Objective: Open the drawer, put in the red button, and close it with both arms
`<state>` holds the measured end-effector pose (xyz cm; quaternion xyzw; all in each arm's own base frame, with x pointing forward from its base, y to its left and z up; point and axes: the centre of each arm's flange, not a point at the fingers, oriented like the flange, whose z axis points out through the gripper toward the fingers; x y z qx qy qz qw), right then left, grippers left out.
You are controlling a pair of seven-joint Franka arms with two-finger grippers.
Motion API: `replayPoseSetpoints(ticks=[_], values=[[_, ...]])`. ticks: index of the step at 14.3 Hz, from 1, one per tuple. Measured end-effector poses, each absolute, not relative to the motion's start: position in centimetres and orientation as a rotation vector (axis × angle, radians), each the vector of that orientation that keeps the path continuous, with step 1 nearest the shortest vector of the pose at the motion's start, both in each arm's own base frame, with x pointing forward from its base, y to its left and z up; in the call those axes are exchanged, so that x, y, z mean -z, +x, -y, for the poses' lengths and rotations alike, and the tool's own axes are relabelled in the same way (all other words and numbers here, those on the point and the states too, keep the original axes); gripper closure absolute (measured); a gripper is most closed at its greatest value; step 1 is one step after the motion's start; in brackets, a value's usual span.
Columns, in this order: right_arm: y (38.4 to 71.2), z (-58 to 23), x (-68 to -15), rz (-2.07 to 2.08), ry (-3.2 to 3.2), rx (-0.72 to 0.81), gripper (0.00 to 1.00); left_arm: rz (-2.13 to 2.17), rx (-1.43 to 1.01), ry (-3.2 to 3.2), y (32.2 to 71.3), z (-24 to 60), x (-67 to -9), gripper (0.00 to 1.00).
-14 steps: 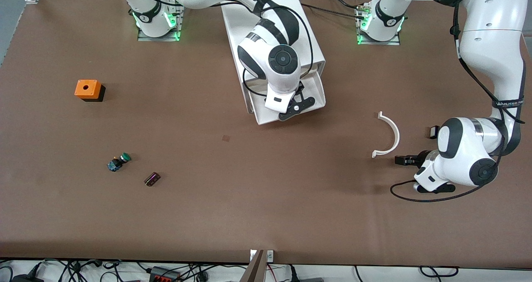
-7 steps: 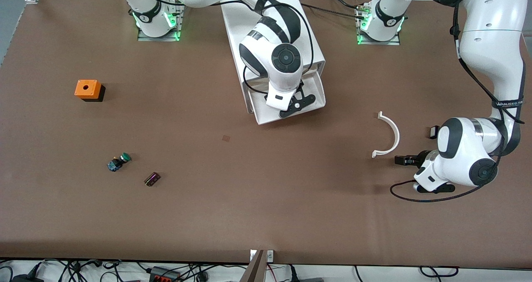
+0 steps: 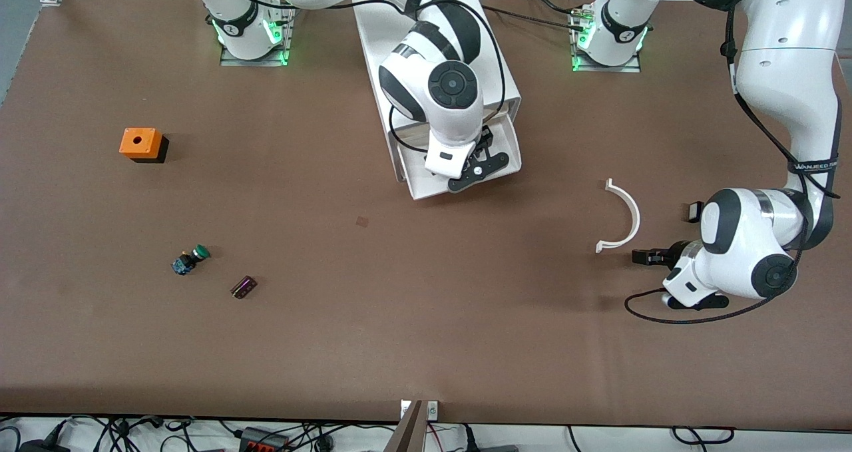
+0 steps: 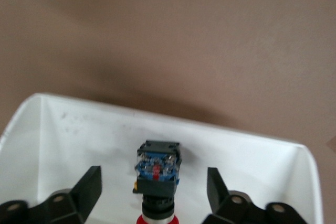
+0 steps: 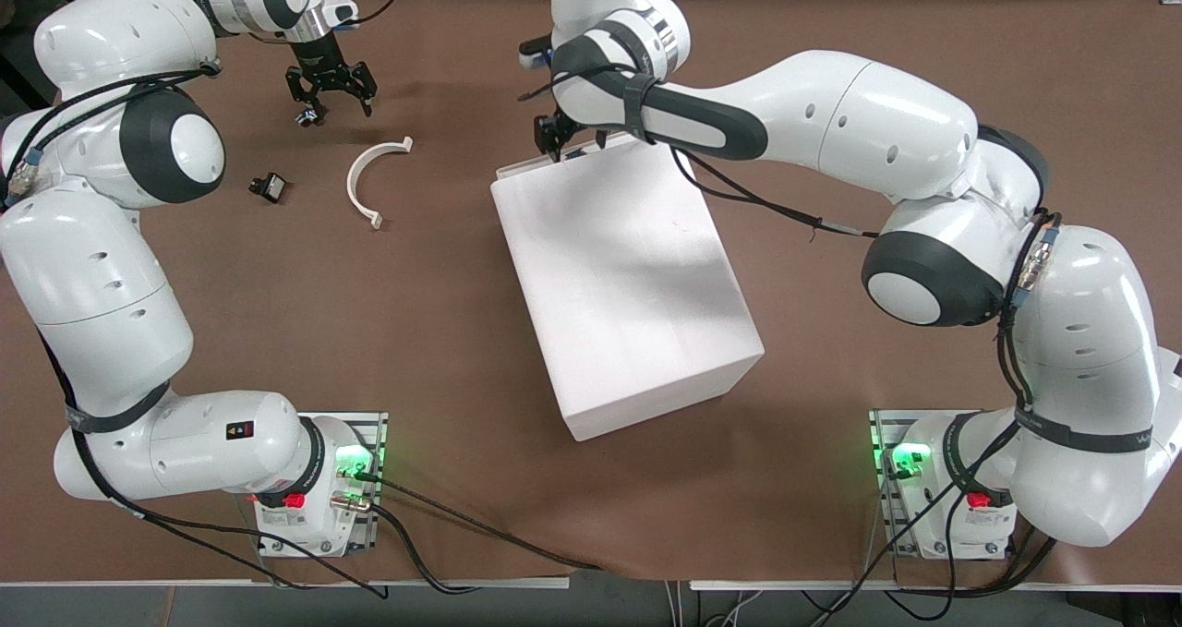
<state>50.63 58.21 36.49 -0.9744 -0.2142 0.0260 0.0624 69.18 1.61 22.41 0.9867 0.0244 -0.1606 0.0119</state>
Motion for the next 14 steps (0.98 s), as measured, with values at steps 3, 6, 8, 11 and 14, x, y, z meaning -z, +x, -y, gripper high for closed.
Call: replayPoseSetpoints(ticks=[3, 6, 8, 11, 14], values=[[54.7, -54.8, -38.8, 0.523, -2.984, 0.024, 0.00, -0.077, 0.501, 3.076, 69.2, -1.6, -22.4, 0.00], [59.6, -48.7, -41.4, 0.377, -3.071, 0.141, 0.00, -0.077, 0.502, 3.076, 69.1, -1.6, -22.4, 0.00], [62.3, -44.3, -42.5, 0.273, -3.133, 0.149, 0.00, -0.076, 0.507, 3.075, 69.1, -1.6, -22.2, 0.00], [66.5, -35.9, -43.9, 0.136, -3.218, 0.146, 0.00, -0.056, 0.528, 3.059, 68.7, -0.6, -21.6, 0.00], [69.7, -28.1, -44.4, 0.093, -3.246, 0.114, 0.00, -0.063, 0.547, 3.017, 68.2, 3.0, -21.3, 0.00]])
